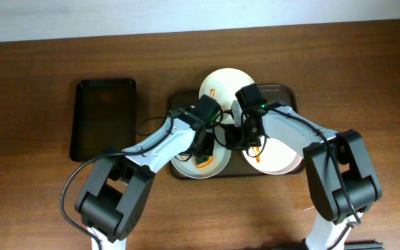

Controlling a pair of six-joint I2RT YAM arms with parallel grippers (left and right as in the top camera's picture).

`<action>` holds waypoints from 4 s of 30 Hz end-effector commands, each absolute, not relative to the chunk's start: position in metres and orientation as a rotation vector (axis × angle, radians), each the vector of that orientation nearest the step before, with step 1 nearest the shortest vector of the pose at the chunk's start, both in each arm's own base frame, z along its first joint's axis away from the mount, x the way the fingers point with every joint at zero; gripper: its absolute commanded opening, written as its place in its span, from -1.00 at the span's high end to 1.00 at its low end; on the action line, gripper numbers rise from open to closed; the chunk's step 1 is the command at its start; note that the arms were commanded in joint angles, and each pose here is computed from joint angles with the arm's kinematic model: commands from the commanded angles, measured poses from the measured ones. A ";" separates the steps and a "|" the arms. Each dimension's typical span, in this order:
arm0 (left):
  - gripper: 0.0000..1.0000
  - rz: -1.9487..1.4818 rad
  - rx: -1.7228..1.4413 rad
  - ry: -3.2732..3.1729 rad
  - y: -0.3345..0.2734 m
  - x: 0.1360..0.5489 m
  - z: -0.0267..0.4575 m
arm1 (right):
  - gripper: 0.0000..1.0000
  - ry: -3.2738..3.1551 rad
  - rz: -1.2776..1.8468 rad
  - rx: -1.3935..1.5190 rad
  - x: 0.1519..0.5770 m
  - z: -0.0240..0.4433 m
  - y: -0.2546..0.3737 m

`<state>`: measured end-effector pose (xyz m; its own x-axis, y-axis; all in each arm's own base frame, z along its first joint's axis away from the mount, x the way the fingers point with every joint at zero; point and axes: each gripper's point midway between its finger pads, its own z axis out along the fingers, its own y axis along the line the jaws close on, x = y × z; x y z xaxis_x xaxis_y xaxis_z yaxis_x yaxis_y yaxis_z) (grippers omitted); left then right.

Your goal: Clean dirty plates on tray and stack at the side

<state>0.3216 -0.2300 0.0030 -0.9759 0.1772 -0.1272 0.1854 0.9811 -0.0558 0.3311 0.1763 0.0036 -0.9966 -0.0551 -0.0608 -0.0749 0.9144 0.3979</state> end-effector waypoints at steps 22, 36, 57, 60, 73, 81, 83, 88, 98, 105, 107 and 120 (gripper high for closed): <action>1.00 0.517 0.057 2.718 -0.142 0.381 0.105 | 0.92 3.030 0.585 -0.171 0.326 0.000 0.175; 1.00 -0.116 0.050 3.023 -0.204 0.319 0.038 | 0.92 3.014 0.630 -0.208 0.329 0.007 0.181; 1.00 0.582 0.049 2.753 -0.110 0.329 0.009 | 0.92 3.047 0.506 -0.160 0.332 0.012 0.170; 1.00 0.619 0.032 2.689 -0.108 0.342 0.024 | 0.92 3.046 0.477 -0.158 0.333 0.011 0.167; 1.00 0.131 -0.338 2.491 -0.110 0.375 0.150 | 0.92 3.017 0.212 -0.356 0.339 0.060 0.191; 1.00 0.136 -0.502 2.612 -0.042 0.376 0.127 | 0.92 2.872 -0.245 -0.378 0.355 0.145 0.177; 1.00 0.079 -0.518 2.661 -0.029 0.373 0.122 | 0.92 2.809 -0.343 -0.346 0.365 0.171 0.166; 1.00 -0.031 -0.416 2.764 -0.029 0.362 0.115 | 0.92 2.643 -0.500 -0.287 0.373 0.238 0.155; 1.00 -0.003 -0.377 2.826 -0.026 0.348 0.110 | 0.92 2.231 -0.913 -0.443 0.355 0.311 0.176; 1.00 -0.003 -0.377 2.827 -0.026 0.348 0.110 | 0.92 2.170 -0.911 -0.413 0.350 0.319 0.187; 1.00 -0.001 -0.378 2.833 -0.026 0.347 0.109 | 0.92 2.172 -0.886 -0.361 0.351 0.319 0.186; 1.00 -0.105 -0.366 2.852 -0.039 0.345 0.109 | 0.92 2.917 0.028 -0.068 0.371 0.234 0.118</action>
<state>0.3473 -0.0359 0.1122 -0.9251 -0.2707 -0.2662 -0.2561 0.9626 -0.0888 0.3687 0.1273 0.2385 -0.9366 -0.1052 -0.3344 0.0030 0.9515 -0.3077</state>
